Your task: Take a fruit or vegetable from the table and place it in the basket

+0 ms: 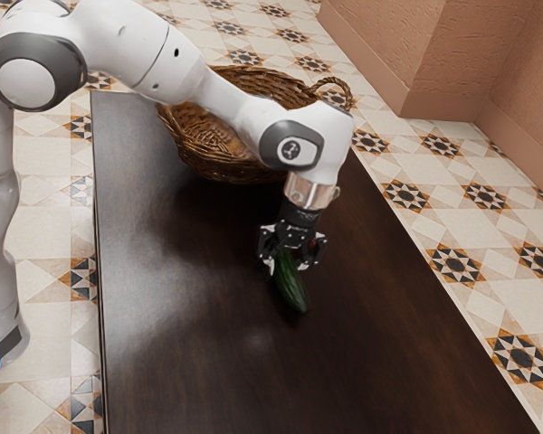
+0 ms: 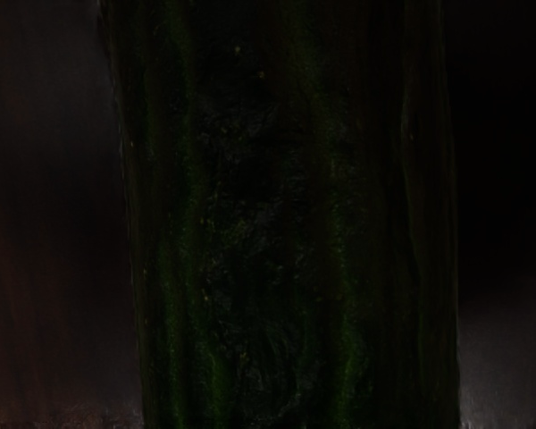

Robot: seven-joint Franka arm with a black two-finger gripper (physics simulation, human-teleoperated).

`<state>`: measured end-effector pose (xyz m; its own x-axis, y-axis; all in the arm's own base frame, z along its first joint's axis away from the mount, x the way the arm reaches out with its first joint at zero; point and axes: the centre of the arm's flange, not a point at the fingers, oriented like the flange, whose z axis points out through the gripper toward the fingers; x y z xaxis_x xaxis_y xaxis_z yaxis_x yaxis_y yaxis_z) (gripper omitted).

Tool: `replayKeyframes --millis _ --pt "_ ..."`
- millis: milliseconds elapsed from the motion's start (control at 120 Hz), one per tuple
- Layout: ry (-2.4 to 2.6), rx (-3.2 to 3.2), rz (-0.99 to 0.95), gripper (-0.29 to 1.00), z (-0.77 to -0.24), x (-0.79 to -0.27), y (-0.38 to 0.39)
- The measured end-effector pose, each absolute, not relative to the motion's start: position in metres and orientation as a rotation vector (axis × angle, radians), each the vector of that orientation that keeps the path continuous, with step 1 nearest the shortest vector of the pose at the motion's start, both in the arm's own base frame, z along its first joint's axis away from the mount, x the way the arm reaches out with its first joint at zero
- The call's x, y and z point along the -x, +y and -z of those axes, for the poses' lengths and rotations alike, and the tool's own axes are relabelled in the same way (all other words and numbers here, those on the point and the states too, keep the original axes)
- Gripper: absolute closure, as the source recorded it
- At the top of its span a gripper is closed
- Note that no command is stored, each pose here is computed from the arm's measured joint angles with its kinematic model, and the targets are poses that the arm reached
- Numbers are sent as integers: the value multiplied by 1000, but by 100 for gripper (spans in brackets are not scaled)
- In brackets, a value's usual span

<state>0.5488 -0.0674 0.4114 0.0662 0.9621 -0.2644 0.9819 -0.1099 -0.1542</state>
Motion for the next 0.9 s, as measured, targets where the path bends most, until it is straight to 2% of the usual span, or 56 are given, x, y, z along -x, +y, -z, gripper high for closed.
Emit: replayKeyframes --millis 150,333,483,750,825,900 --pt "2001 -2251 359 46 -441 -566 -70" --pt "1938 -2290 188 48 -488 -584 -71" --pt "1894 -2326 42 49 -546 -590 -66" --pt "1869 -2364 -108 49 -626 -558 -50" --pt "1923 -2323 -106 49 -638 -549 -19" --pt "2085 -2190 -105 49 -644 -539 61"
